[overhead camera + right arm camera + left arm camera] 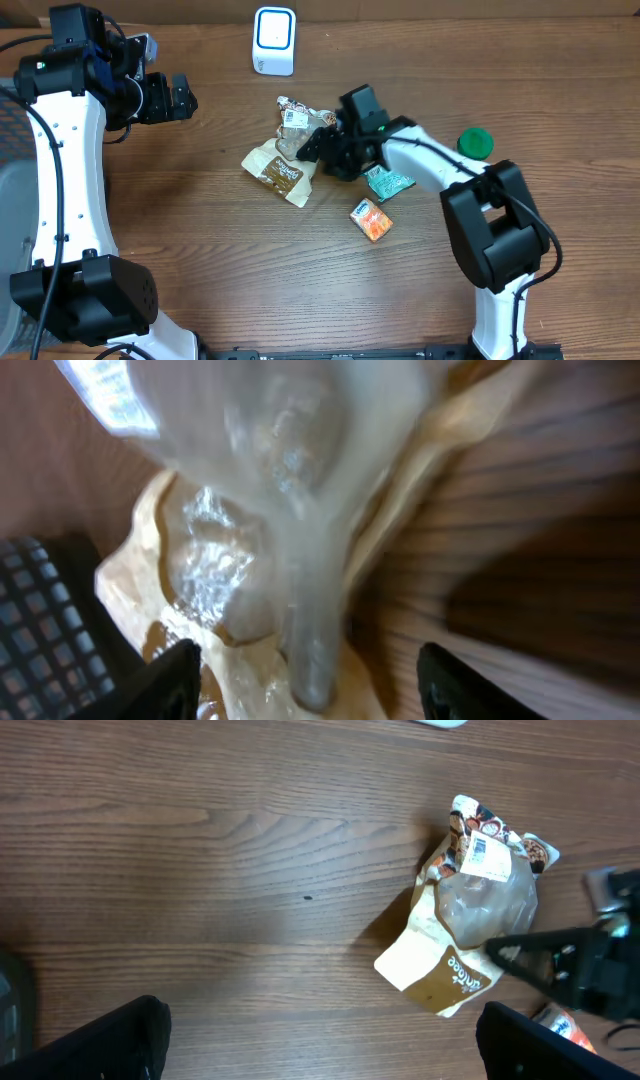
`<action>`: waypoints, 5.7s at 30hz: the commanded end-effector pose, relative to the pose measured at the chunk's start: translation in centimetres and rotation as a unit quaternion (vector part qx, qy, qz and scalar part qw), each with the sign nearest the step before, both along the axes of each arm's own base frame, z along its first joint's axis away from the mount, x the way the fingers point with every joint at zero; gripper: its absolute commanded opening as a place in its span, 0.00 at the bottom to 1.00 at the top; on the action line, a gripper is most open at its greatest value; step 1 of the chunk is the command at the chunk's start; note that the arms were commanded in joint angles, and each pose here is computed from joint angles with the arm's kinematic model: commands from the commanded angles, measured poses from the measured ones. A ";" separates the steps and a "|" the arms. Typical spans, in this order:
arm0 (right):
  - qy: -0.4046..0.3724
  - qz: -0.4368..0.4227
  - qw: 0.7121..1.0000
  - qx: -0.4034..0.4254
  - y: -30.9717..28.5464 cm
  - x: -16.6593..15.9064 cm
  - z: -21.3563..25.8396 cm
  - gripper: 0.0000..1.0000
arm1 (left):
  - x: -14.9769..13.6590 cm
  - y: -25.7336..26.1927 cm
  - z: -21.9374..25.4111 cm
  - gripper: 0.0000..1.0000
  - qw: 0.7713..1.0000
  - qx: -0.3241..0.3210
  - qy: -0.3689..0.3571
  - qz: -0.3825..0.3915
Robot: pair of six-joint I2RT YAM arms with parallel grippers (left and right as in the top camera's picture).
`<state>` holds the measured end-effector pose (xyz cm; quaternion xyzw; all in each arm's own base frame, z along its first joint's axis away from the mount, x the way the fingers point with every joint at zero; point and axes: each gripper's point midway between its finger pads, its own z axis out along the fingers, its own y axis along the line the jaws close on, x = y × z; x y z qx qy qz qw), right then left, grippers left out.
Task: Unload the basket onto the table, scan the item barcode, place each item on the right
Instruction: 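Grasp the snack bag with the right gripper and lift it, then hold the snack bag up to the white scanner window, then carry the snack bag right and release it onto the pile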
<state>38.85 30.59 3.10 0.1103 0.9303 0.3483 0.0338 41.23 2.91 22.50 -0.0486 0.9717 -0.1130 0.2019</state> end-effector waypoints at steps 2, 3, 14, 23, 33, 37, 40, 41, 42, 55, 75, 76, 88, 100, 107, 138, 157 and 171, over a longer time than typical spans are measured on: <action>-0.023 -0.044 0.998 -0.035 0.9 0.0 -1.7 0.58 | 0.2 -0.4 -0.2 1.00 1.000 -0.001 0.000 -0.012; -0.032 -0.048 0.997 -0.043 0.9 0.3 -1.9 0.55 | 0.2 -0.4 -0.2 1.00 1.000 -0.001 0.000 -0.012; -0.031 -0.039 0.999 -0.020 2.3 0.8 -5.1 0.20 | 0.2 -0.4 -0.2 1.00 1.000 -0.001 0.000 -0.012; -0.066 0.078 0.991 0.085 0.7 1.0 1.0 0.04 | 0.2 -0.4 -0.2 1.00 1.000 -0.001 0.000 -0.012; -0.185 0.269 0.945 -0.016 -3.1 0.5 12.0 0.04 | 0.2 -0.4 -0.2 1.00 1.000 -0.001 0.000 -0.012; -0.222 0.343 0.912 -0.033 -2.7 -1.0 15.4 0.04 | 0.2 -0.4 -0.2 1.00 1.000 -0.001 0.000 -0.012; -0.249 0.358 0.899 -0.030 -2.3 -1.2 17.6 0.04 | 0.2 -0.4 -0.2 1.00 1.000 -0.001 0.000 -0.012; -0.259 0.357 0.897 -0.029 -2.2 -1.2 18.4 0.04 | 0.2 -0.4 -0.2 1.00 1.000 -0.001 0.000 -0.012; -0.272 0.361 0.892 -0.028 -2.1 -1.2 19.1 0.04 | 0.2 -0.4 -0.2 1.00 1.000 -0.001 0.000 -0.012; -0.422 0.330 0.831 -0.150 -1.2 3.6 22.6 0.04 | 0.2 -0.4 -0.2 1.00 1.000 -0.001 0.000 -0.012; -0.541 0.274 0.439 -0.663 -6.4 25.1 15.9 0.04 | 0.2 -0.4 -0.2 1.00 1.000 -0.001 0.000 -0.012; -0.542 0.277 0.426 -0.670 -6.4 25.5 15.3 0.04 | 0.2 -0.4 -0.2 1.00 1.000 -0.001 0.000 -0.012; -0.537 0.288 0.383 -0.694 -5.8 26.0 13.9 0.04 | 0.2 -0.4 -0.2 1.00 1.000 -0.001 0.000 -0.012; -0.529 0.312 0.384 -0.689 -5.1 25.5 12.8 0.04 | 0.2 -0.4 -0.2 1.00 1.000 -0.001 0.000 -0.012; -0.546 0.311 0.379 -0.680 -3.3 24.9 13.1 0.04 | 0.2 -0.4 -0.2 1.00 1.000 -0.001 0.000 -0.012; -0.476 0.109 0.800 -0.348 -8.2 7.7 30.1 0.04 | 0.2 -0.4 -0.2 1.00 1.000 -0.001 0.000 -0.012; -0.067 0.190 0.937 -0.284 -20.3 -4.0 10.0 0.04 | 0.2 -0.4 -0.2 1.00 1.000 -0.001 0.000 -0.012; -0.061 0.167 0.942 -0.285 -22.2 -3.9 9.6 0.40 | 0.2 -0.4 -0.2 1.00 1.000 -0.001 0.000 -0.012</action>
